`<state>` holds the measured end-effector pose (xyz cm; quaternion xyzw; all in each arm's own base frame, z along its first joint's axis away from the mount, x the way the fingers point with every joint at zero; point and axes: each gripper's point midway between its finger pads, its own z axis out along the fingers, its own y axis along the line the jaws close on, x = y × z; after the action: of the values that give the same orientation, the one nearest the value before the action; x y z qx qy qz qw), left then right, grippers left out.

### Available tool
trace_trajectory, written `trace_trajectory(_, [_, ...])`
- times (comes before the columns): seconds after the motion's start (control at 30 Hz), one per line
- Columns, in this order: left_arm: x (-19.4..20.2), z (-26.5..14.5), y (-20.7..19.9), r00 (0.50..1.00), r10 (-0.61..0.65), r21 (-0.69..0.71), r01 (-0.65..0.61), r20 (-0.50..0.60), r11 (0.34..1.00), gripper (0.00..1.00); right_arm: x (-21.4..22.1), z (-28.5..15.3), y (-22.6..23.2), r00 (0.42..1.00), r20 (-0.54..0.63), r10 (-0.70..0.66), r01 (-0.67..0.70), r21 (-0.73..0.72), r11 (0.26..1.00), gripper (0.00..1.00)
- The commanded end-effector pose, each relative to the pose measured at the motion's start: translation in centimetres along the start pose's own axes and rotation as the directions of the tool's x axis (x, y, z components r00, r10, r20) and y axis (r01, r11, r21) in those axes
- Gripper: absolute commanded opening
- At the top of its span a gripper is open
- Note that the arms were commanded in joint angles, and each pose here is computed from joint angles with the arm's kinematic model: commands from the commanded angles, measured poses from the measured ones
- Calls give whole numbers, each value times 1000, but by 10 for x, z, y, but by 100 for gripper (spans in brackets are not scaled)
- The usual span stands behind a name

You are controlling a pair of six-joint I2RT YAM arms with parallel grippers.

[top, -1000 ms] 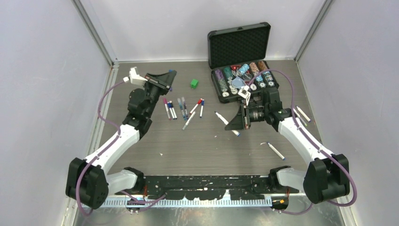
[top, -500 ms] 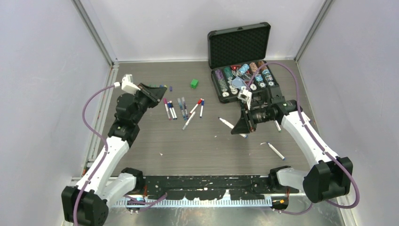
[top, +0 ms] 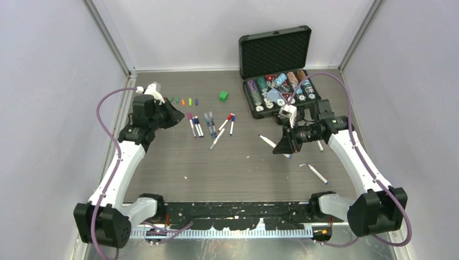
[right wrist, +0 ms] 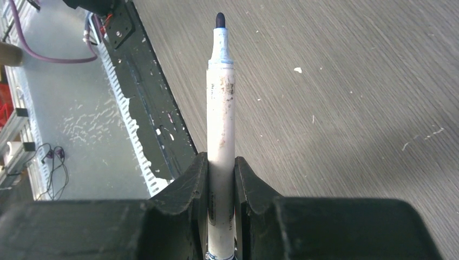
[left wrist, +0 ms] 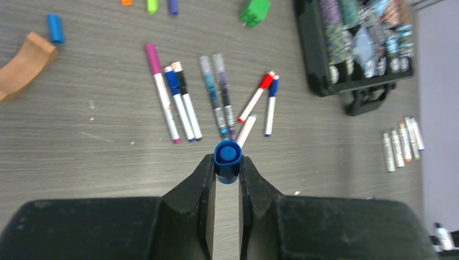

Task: Open the pen caps
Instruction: Place the pen cap at the center of the board.

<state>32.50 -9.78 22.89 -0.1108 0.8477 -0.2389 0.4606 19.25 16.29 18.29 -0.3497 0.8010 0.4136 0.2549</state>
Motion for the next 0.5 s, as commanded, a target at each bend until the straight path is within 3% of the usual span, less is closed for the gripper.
trace_trajectory(0.0, [10,2,19,994,63,-63,-69,-93,996,0,-8,-10,0,998,32,-59,58,38,998,0])
trace_trajectory(0.47, [17,32,52,975,61,-197,-104,-216,975,0,-9,-18,-5,997,53,-63,59,77,995,0])
